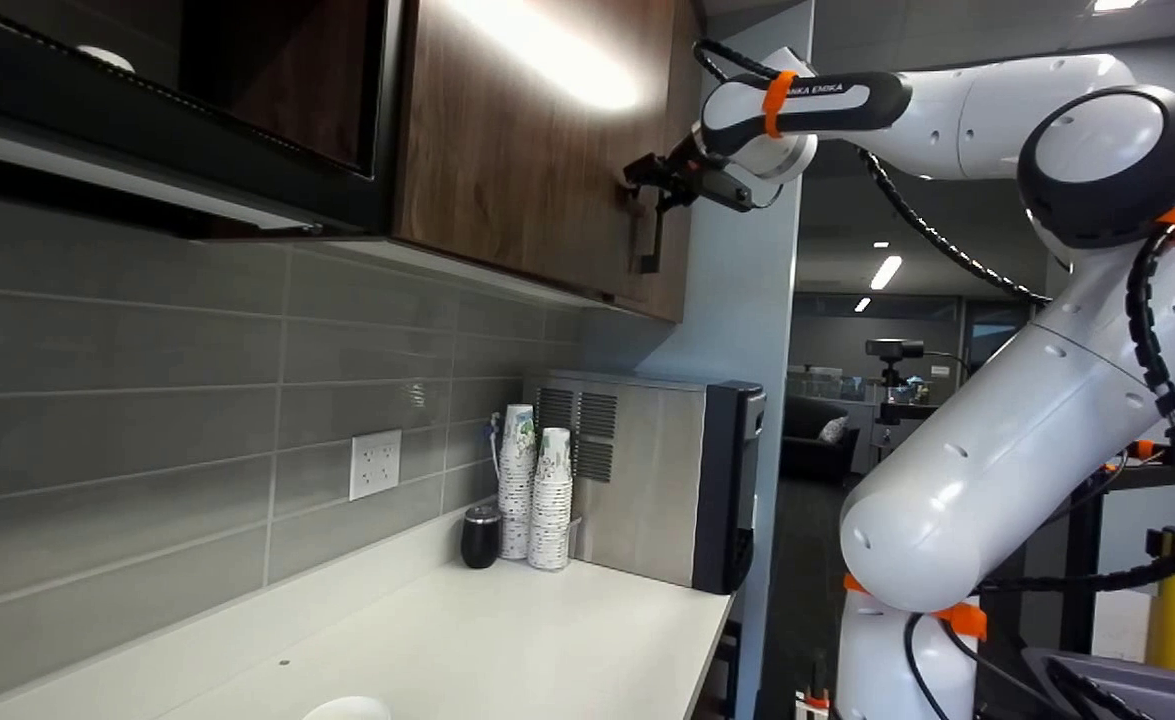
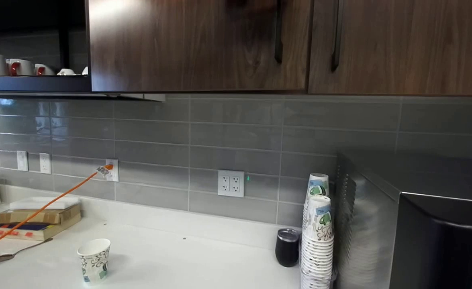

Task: Open and close the cabinet

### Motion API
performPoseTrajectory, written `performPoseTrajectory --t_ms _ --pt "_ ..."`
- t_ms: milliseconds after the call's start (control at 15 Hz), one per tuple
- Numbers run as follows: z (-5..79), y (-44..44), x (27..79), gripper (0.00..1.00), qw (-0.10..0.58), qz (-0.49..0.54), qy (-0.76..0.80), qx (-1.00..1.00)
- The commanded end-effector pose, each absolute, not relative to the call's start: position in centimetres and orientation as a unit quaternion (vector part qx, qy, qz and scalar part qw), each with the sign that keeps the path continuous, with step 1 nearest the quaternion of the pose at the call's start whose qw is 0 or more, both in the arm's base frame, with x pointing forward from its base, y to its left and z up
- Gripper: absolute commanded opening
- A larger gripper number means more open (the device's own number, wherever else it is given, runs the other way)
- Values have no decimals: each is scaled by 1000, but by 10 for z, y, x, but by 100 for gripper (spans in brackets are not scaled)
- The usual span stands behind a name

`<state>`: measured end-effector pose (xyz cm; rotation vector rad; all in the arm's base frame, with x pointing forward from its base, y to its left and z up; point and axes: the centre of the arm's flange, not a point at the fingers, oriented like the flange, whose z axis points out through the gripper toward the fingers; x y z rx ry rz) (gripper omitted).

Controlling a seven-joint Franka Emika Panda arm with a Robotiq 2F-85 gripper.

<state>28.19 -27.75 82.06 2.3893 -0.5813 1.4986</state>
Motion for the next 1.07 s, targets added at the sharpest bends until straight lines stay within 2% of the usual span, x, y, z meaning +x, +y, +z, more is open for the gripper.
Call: performPoseTrajectory --t_ms 0,467,1000 --pt "852 -250 288 100 109 538 -195 813" --pt "883 -233 260 100 103 581 -244 770" --pt "889 -213 232 100 85 566 -254 780"
